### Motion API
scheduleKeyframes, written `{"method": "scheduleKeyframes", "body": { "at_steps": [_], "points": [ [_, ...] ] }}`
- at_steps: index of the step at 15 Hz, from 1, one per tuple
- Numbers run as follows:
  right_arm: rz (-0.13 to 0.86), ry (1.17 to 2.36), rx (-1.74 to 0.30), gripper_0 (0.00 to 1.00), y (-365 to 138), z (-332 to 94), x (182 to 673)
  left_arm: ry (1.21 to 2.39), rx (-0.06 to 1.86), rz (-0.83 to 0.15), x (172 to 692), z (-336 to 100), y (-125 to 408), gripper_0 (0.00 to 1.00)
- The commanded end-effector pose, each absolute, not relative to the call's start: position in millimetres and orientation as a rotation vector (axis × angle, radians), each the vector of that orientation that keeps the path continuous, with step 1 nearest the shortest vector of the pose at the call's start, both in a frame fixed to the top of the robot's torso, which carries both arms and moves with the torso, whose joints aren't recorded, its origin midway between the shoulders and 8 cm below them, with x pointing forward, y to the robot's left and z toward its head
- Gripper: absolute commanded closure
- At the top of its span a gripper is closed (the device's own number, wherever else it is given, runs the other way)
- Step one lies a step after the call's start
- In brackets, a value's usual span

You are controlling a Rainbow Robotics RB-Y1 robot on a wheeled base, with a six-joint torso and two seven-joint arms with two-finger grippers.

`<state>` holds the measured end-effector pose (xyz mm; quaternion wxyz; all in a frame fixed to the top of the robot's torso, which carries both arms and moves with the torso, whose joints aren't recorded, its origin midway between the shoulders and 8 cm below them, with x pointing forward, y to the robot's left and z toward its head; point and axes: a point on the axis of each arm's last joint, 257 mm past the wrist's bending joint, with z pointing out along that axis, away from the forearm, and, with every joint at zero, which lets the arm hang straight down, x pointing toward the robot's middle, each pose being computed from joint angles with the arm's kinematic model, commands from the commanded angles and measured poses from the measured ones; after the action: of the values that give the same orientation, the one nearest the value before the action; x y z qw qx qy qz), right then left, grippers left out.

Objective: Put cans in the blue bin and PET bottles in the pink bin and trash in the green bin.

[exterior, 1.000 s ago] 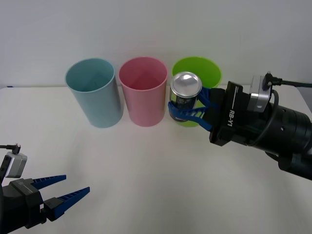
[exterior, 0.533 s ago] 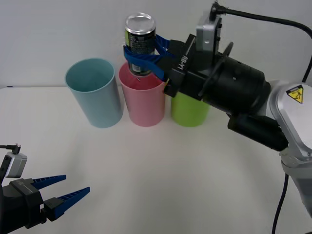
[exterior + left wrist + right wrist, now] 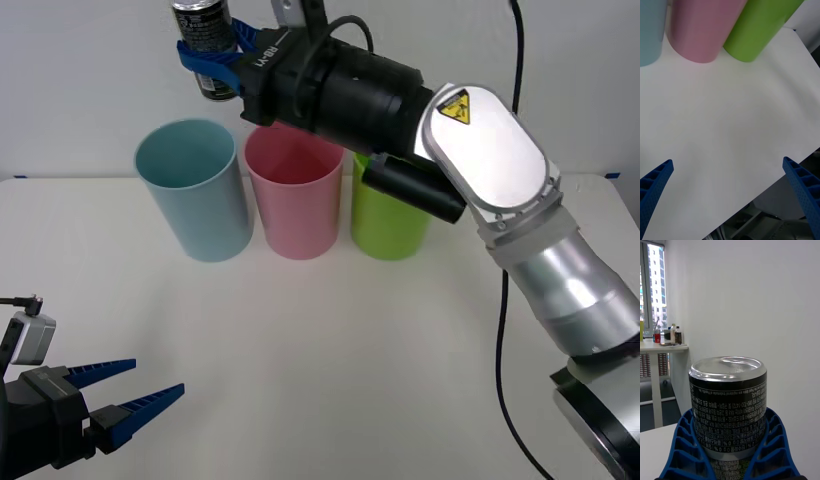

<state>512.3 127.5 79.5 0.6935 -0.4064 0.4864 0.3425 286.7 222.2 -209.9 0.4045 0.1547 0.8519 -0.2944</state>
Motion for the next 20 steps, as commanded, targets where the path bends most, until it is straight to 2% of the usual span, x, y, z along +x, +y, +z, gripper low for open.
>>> {"method": "scheduleKeyframes", "body": {
  "at_steps": [1, 6, 10, 13, 15, 20],
  "points": [
    [0.737, 1.147, -0.948, 1.00, 158.6, 73.7, 538.1, 2.151, 0.391, -0.743, 286.7, -209.9, 222.2, 0.00],
    [0.619, 1.296, -1.039, 1.00, 202.2, 48.0, 580.6, 2.151, 0.391, -0.743, 286.7, -209.9, 222.2, 0.00],
    [0.568, 1.395, -1.068, 1.00, 216.8, 21.4, 592.4, 2.151, 0.391, -0.743, 286.7, -209.9, 222.2, 0.00],
    [0.556, 1.440, -1.083, 1.00, 222.3, -4.7, 592.9, 2.151, 0.391, -0.743, 286.7, -209.9, 222.2, 0.00],
    [0.515, 1.459, -1.093, 1.00, 222.7, -20.5, 597.7, 2.151, 0.391, -0.743, 286.7, -209.9, 222.2, 0.00],
    [0.496, 1.471, -1.046, 1.00, 235.9, -35.9, 600.3, 2.151, 0.391, -0.743, 286.7, -209.9, 222.2, 0.00]
  ]
}}
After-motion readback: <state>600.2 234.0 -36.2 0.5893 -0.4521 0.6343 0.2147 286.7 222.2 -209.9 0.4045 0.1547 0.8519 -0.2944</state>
